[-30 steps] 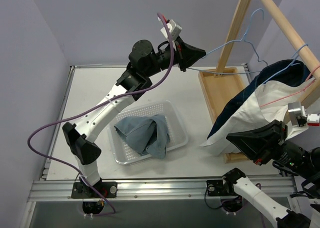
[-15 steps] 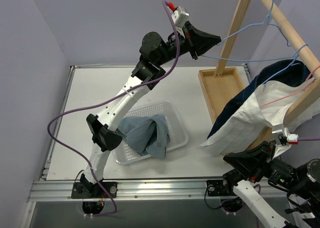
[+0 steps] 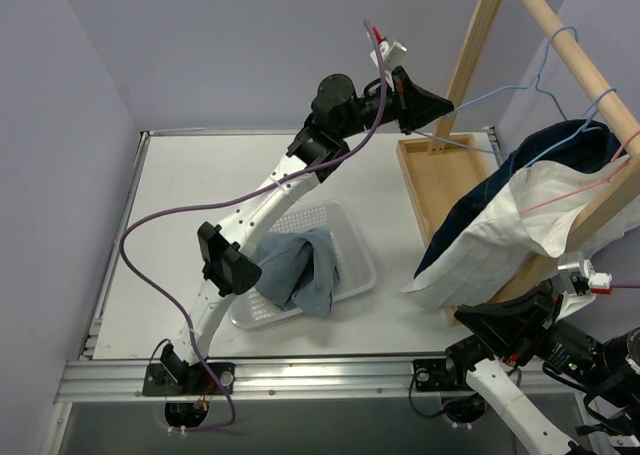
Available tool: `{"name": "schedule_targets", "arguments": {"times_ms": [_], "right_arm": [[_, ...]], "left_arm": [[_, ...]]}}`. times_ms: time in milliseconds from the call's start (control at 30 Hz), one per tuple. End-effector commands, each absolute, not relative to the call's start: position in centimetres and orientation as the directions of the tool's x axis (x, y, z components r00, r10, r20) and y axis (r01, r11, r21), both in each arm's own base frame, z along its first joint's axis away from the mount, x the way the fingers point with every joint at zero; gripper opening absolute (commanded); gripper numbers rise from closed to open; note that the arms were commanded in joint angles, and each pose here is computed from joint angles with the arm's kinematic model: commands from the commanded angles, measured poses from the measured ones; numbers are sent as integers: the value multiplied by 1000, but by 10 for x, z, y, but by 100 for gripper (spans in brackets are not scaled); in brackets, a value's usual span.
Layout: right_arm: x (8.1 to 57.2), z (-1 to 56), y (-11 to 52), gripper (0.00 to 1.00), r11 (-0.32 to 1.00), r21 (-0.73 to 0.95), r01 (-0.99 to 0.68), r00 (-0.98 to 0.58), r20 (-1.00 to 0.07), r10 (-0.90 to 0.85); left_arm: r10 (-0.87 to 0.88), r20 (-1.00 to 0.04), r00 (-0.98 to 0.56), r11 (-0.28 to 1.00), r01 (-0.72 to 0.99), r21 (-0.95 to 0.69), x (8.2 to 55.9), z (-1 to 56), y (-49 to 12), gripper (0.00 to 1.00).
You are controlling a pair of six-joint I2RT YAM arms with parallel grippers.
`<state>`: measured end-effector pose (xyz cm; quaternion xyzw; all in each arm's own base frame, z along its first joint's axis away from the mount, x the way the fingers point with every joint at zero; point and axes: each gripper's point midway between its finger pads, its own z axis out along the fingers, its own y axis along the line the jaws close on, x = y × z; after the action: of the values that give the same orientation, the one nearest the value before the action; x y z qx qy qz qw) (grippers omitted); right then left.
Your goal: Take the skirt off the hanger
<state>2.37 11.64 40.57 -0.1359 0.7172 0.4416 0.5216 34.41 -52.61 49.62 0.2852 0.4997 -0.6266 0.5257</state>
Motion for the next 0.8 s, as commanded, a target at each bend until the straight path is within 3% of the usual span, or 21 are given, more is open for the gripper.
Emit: {"name": "schedule_targets", "arguments": {"times_ms": [0, 67, 233, 300, 567, 733, 767], "right_arm": [[25, 409, 113, 0, 584, 489, -648, -400, -871, 286], [24, 407, 111, 0, 593, 489, -640, -399, -871, 287], [27, 402, 108, 0, 615, 490, -617, -402, -869, 289], [28, 401, 107, 0, 622, 491, -611, -401, -868, 291], [34, 403, 108, 0, 631, 488, -603, -400, -869, 290], [40, 405, 108, 0, 635, 489, -598, -388, -870, 304], [43, 405, 108, 0, 642, 490, -590, -386, -869, 309]], "left_arm": [[-381, -879, -288, 25, 947, -321, 337, 506, -524, 2], [-366, -882, -297, 27, 944, -329, 337, 499, -526, 11], [-374, -886, -275, 49, 948, -315, 336, 494, -519, 58], [-400, -886, -237, 84, 953, -293, 334, 501, -508, 94], [-509, -835, -209, 57, 960, -275, 331, 552, -453, 94], [-487, -857, -168, 13, 980, -200, 300, 573, -422, 94], [-445, -879, -173, 63, 973, -223, 304, 558, -424, 94]]}}
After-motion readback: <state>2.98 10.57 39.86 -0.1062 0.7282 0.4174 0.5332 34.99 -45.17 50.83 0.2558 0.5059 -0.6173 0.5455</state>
